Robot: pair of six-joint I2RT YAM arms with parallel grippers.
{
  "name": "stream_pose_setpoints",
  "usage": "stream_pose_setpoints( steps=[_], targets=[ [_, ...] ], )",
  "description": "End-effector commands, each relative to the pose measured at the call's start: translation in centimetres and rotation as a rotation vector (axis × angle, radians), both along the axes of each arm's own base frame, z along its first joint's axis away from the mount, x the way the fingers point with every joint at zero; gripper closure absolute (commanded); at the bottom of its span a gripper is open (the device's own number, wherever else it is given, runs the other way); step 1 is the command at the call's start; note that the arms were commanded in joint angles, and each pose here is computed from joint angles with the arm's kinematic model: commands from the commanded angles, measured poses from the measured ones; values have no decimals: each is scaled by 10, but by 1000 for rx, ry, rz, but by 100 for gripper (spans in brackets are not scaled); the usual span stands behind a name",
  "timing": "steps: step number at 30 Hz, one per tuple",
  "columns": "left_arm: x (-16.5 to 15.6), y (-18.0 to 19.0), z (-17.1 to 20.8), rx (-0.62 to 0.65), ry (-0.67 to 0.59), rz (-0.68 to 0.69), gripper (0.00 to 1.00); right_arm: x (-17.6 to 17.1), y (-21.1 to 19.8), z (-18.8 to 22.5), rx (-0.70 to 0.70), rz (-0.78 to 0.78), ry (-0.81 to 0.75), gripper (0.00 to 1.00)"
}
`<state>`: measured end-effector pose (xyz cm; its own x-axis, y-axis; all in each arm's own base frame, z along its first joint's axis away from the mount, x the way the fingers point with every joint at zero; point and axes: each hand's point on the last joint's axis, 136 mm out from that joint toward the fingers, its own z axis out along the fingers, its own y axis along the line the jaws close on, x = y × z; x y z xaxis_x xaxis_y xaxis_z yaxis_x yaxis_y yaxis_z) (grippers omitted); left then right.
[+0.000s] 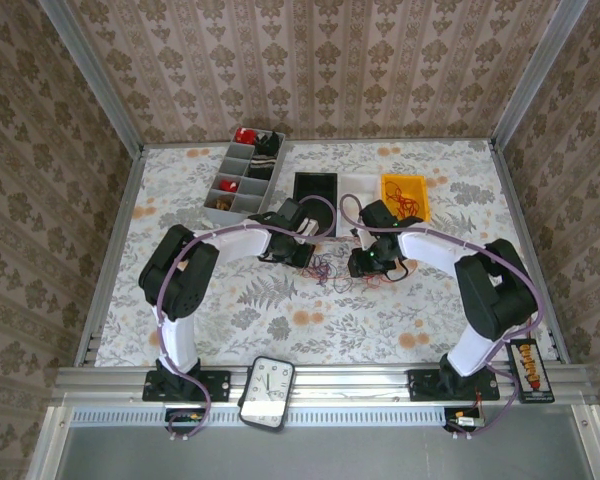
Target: Untangle the cables
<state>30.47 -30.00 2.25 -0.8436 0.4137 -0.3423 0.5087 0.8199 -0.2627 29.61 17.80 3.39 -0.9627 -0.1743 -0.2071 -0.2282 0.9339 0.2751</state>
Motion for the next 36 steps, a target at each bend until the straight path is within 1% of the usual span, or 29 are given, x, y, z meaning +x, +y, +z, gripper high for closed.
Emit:
stream_pose_setpoints(
  steps=[1, 5, 9, 15, 18, 20, 22, 24, 27, 32, 36],
  targets=[
    [-1, 3, 3, 13, -18, 5, 100, -3, -7, -9, -60, 12, 32, 67],
    [-1, 3, 2, 13, -14, 4, 100, -6, -7, -16, -89, 19, 56, 67],
    [1, 0, 5, 5, -21, 2, 100, -5, -7, -25, -162, 38, 65, 69],
    [4, 2, 8, 9, -31, 7, 100, -5, -1, -33, -231, 82, 60, 89],
    [4, 3, 9, 10, -35, 9, 100, 0, -1, -24, -223, 74, 20, 98],
    [4, 5, 8, 19, -38, 14, 100, 4, 8, -6, -153, 77, -21, 100],
    [6, 11, 5, 47, -43, 31, 100, 10, 25, 25, -10, 83, -64, 100],
    [9, 21, 1, 94, -56, 66, 100, 16, 42, 69, 168, 85, -122, 100],
    [17, 43, -3, 177, -84, 143, 100, 27, 48, 128, 359, 58, -216, 100],
    [21, 86, -12, 306, -78, 298, 100, 46, 16, 198, 577, -77, -340, 100],
    [18, 114, -15, 375, -63, 402, 100, 57, -16, 232, 724, -196, -403, 100]
  ],
)
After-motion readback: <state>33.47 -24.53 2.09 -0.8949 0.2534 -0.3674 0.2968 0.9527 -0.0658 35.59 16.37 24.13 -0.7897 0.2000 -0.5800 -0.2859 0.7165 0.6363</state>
